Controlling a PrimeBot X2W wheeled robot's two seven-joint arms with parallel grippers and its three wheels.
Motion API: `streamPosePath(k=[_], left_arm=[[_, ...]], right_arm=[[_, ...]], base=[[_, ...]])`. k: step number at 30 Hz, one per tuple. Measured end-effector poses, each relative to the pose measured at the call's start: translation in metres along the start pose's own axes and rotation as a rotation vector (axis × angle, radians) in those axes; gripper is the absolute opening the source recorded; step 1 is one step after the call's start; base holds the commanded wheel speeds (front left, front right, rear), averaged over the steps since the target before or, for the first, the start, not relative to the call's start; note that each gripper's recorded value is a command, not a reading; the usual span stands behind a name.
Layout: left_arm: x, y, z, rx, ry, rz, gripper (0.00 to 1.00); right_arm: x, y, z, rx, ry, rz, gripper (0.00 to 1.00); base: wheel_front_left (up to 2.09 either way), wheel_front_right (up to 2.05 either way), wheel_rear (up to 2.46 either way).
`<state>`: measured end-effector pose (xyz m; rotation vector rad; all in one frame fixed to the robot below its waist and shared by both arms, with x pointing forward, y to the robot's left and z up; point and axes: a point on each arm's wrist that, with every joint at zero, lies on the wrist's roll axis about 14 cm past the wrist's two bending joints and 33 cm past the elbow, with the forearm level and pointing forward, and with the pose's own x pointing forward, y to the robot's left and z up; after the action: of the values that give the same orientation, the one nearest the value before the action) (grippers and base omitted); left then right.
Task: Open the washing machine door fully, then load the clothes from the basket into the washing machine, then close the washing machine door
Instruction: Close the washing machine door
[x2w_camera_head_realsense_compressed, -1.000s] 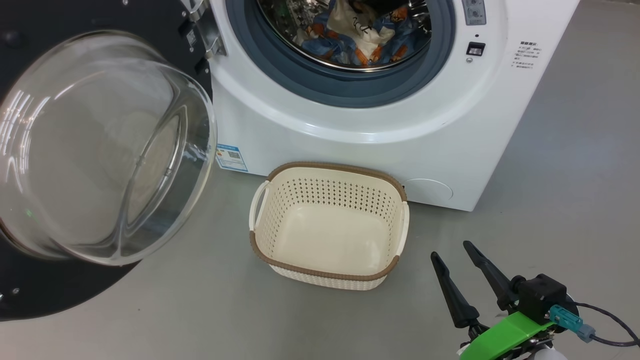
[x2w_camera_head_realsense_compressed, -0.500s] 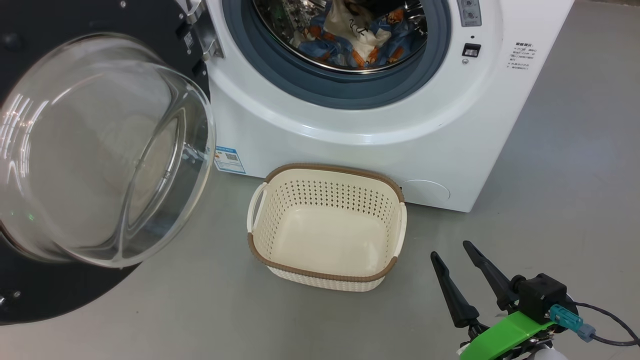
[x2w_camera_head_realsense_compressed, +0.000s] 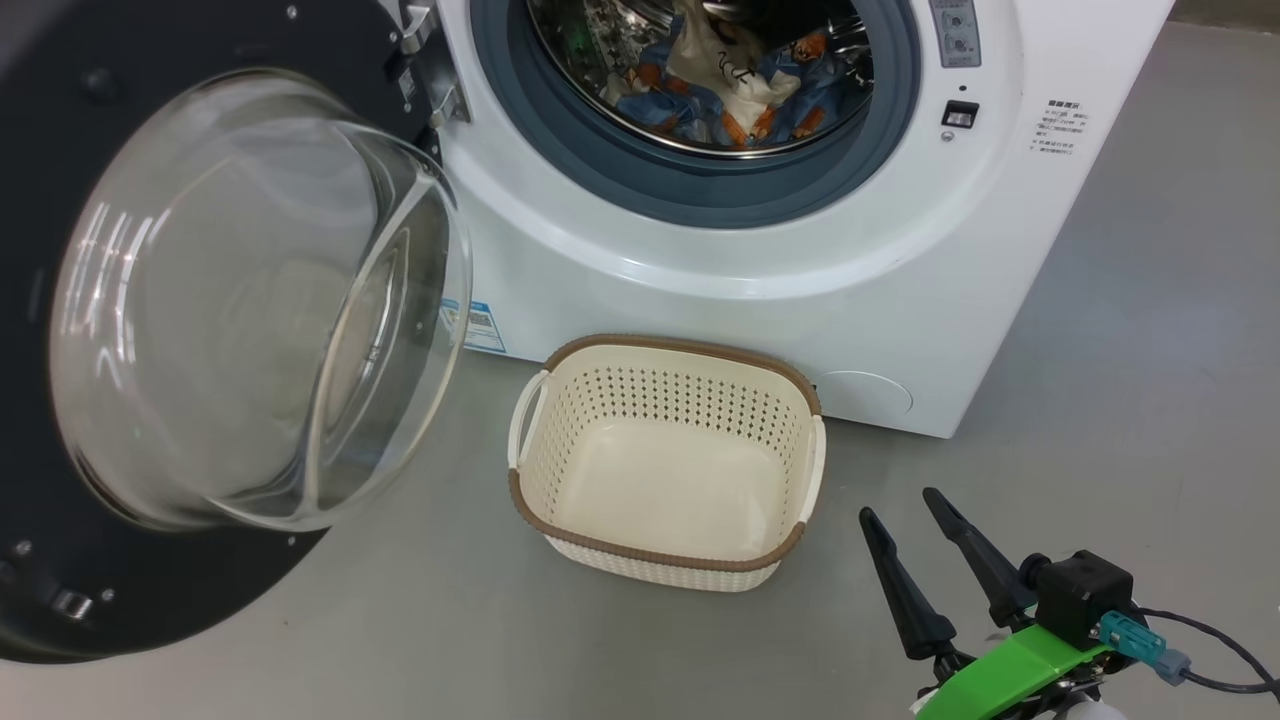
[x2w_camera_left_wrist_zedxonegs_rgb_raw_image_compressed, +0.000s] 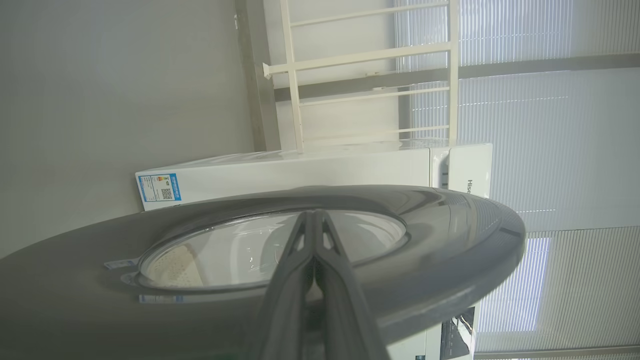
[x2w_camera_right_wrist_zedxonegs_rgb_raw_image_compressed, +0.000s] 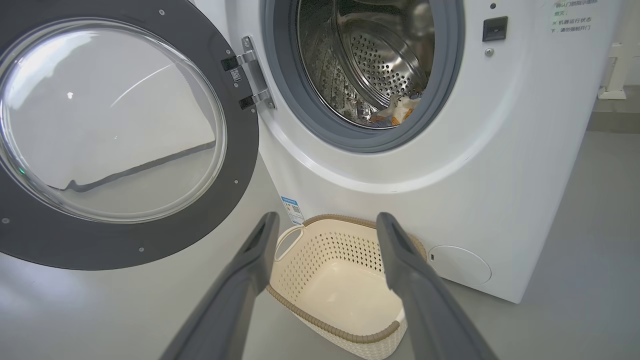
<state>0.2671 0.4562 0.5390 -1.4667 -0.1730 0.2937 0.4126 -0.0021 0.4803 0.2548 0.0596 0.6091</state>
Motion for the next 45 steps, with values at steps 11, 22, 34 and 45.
streamPosePath(k=[11,22,34,45], left_arm=[[-0.015,-0.006,-0.047,-0.085,0.233,-0.033,0.0],[-0.039,-0.024,-0.109,-0.121,0.5,-0.081,0.0],[-0.043,-0.034,-0.16,-0.144,0.656,-0.123,0.0],[-0.036,-0.048,-0.232,-0.194,0.853,-0.205,0.0]], right_arm=[[0.0,0.0,-0.007,0.029,0.017,-0.003,1.0],[0.002,0.003,-0.016,0.038,0.041,0.007,1.0],[-0.004,-0.002,-0.02,0.048,0.052,-0.012,1.0],[-0.016,-0.02,-0.021,0.059,0.049,-0.082,1.0]], base=[[0.0,0.0,0.0],[0.0,0.0,0.0],[0.0,0.0,0.0],[0.0,0.0,0.0]])
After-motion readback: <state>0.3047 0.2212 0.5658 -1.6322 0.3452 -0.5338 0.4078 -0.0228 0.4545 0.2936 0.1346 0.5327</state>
